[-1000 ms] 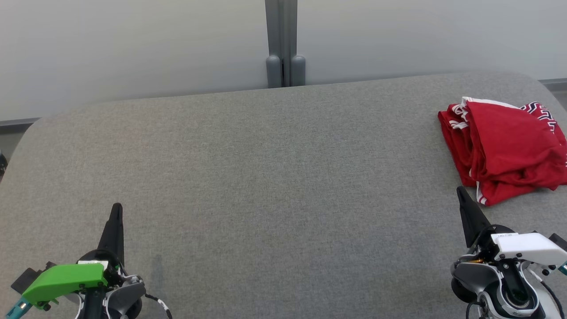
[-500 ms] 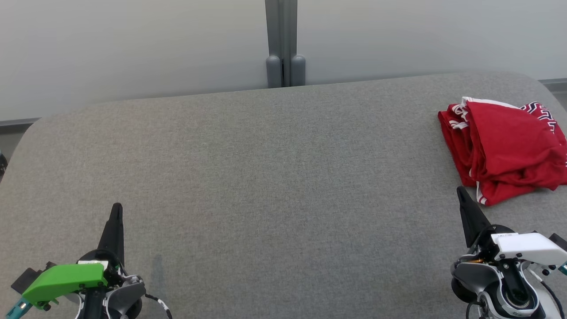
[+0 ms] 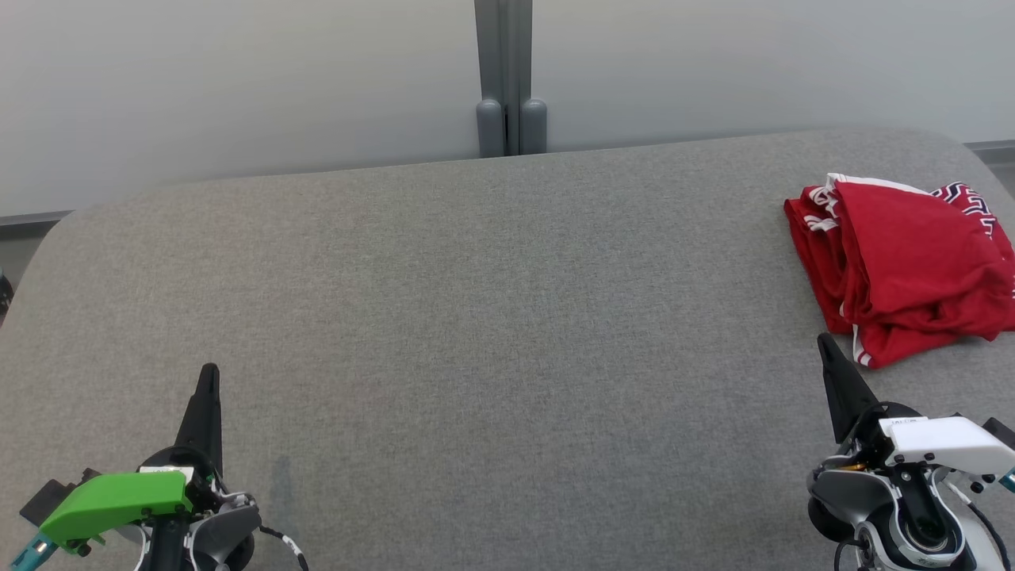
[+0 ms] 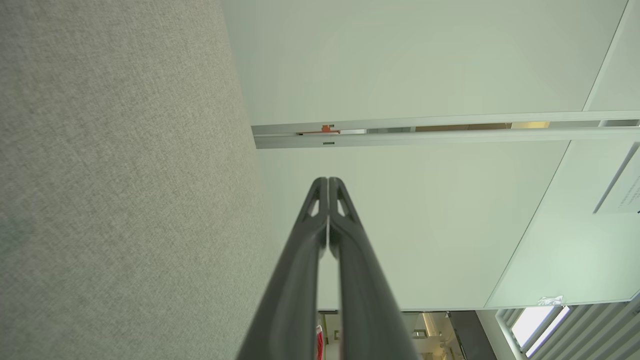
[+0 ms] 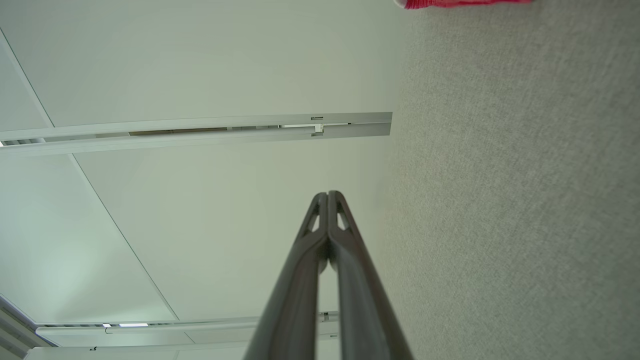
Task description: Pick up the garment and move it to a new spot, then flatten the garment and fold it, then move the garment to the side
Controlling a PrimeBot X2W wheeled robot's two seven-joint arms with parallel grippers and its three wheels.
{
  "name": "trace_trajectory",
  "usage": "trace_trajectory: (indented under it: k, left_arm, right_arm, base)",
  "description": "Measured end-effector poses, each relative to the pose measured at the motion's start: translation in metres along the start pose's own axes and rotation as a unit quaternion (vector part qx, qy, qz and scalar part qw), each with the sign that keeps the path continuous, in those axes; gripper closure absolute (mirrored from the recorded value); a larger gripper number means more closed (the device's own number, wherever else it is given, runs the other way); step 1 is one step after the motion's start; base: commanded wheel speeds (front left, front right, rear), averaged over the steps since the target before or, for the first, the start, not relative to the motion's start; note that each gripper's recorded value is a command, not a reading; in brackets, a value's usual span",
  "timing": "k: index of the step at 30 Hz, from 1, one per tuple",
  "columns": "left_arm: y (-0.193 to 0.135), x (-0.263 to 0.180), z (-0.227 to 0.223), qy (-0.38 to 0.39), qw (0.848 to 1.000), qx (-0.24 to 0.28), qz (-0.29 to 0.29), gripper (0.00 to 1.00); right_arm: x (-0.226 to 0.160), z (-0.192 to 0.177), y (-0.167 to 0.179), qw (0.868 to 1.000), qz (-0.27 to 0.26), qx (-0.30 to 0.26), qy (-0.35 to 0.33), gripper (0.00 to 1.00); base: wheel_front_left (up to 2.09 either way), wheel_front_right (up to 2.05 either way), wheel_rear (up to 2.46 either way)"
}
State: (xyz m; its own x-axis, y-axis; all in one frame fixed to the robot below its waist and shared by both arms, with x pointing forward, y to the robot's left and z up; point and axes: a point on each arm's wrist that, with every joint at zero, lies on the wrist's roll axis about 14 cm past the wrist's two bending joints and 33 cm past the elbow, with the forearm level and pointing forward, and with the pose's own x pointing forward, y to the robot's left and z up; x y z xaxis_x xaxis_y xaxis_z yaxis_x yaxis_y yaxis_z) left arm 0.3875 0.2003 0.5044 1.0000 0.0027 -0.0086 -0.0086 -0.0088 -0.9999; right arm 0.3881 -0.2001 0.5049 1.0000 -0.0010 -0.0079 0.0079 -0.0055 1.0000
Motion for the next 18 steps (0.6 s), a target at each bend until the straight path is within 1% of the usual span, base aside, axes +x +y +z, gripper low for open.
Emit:
trace_trajectory:
  k: [18]
  left_arm:
    - [0.0,0.0,-0.0001,0.0,1.0,0.0,0.0,1.0]
  right_arm:
    - [0.0,0.0,0.0,1.0,0.0,0.0,0.0,1.0]
  base:
    - [0.0,0.0,0.0]
